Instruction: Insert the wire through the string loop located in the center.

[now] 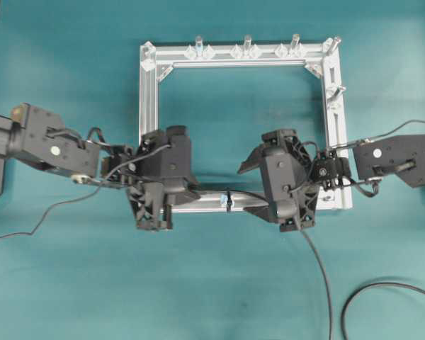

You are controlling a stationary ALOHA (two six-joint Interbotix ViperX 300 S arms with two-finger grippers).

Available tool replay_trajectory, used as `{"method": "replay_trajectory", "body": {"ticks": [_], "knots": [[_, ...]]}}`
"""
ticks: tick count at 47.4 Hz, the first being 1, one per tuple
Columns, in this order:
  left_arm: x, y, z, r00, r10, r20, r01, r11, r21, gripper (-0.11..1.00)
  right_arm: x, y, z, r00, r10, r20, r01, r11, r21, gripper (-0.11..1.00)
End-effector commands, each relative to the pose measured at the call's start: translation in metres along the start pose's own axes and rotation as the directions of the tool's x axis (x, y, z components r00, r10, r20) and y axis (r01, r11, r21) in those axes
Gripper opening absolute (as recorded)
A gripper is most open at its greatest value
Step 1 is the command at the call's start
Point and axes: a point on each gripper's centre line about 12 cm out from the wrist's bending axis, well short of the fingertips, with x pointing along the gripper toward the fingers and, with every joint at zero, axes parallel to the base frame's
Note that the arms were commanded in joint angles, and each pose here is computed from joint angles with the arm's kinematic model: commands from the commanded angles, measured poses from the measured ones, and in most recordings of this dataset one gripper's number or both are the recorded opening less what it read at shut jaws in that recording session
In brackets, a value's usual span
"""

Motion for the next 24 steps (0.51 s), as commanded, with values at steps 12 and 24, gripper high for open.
{"method": "replay_trajectory", "body": {"ticks": [12,24], "knots": [[-0.031,-0.001,-0.006,1.0,-0.006,0.024,0.007,1.0,-0.021,0.19,-0.007,0.002,0.012,0.999,0.005,0.041,-0.005,1.0,-0.001,0.84],[-0.044,0.0,-0.021,1.0,-0.006,0.01,0.007,0.998,-0.057,0.19,-0.007,0.002,0.012,0.999,0.005,0.041,-0.005,1.0,-0.001,0.84]]}}
